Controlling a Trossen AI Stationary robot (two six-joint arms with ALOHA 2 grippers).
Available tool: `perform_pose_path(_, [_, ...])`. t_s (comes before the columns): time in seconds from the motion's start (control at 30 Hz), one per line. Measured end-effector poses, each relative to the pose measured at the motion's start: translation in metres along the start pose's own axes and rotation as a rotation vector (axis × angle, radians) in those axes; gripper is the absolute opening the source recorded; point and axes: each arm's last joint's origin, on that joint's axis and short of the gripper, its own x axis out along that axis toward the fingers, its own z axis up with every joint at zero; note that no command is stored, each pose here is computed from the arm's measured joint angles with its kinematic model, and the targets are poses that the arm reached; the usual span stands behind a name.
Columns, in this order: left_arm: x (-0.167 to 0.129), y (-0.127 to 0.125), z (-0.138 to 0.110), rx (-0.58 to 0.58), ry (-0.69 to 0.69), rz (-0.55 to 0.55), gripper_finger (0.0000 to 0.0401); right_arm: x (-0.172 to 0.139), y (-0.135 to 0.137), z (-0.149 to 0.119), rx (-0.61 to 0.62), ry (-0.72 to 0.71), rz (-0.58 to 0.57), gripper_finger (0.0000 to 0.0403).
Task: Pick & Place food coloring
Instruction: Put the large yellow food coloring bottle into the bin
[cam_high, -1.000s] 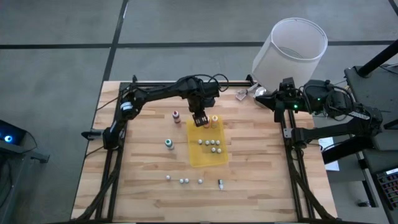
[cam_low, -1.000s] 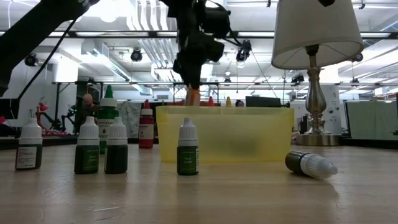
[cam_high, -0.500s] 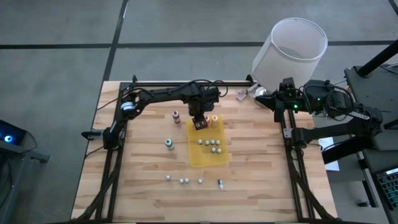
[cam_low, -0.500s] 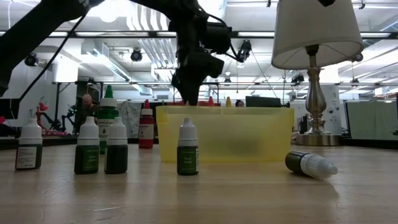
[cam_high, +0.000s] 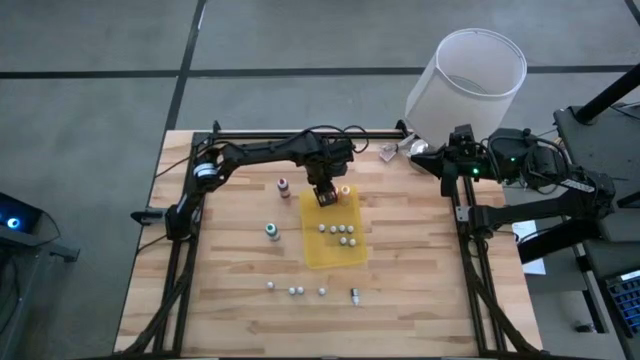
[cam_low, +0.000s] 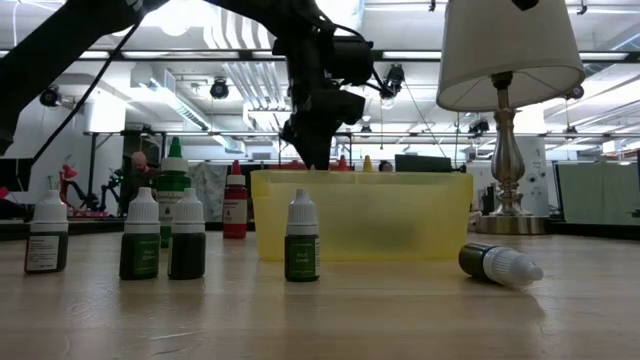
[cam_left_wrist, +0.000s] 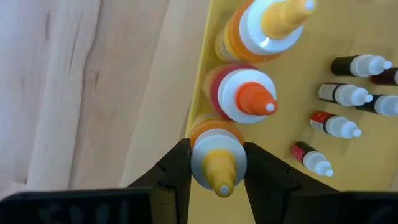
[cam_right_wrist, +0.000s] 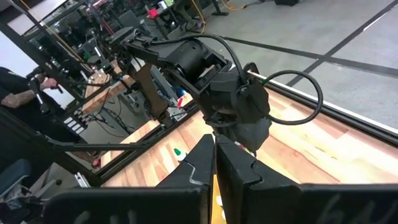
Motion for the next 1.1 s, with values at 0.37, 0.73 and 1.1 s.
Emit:
perform_pose_path(0.37, [0.0099, 0.0004, -0.0033, -0.01, 0.013, -0.002, 0.0097, 0.0, 0.0, 0.0, 0.003, 0.0, 0.0, 0.0009])
perform_pose_path(0.73, [0.0085, 0.0001, -0.001, -0.013, -0.008, -0.007, 0.0097, 0.0, 0.0, 0.0, 0.003, 0.0, 0.0, 0.0009])
perform_pose_path(1.1, [0.0088, -0.0006, -0.0005, -0.017, -0.011, -0.035, 0.0141, 0.0, 0.0, 0.0, 0.003, 0.0, 0.0, 0.0009])
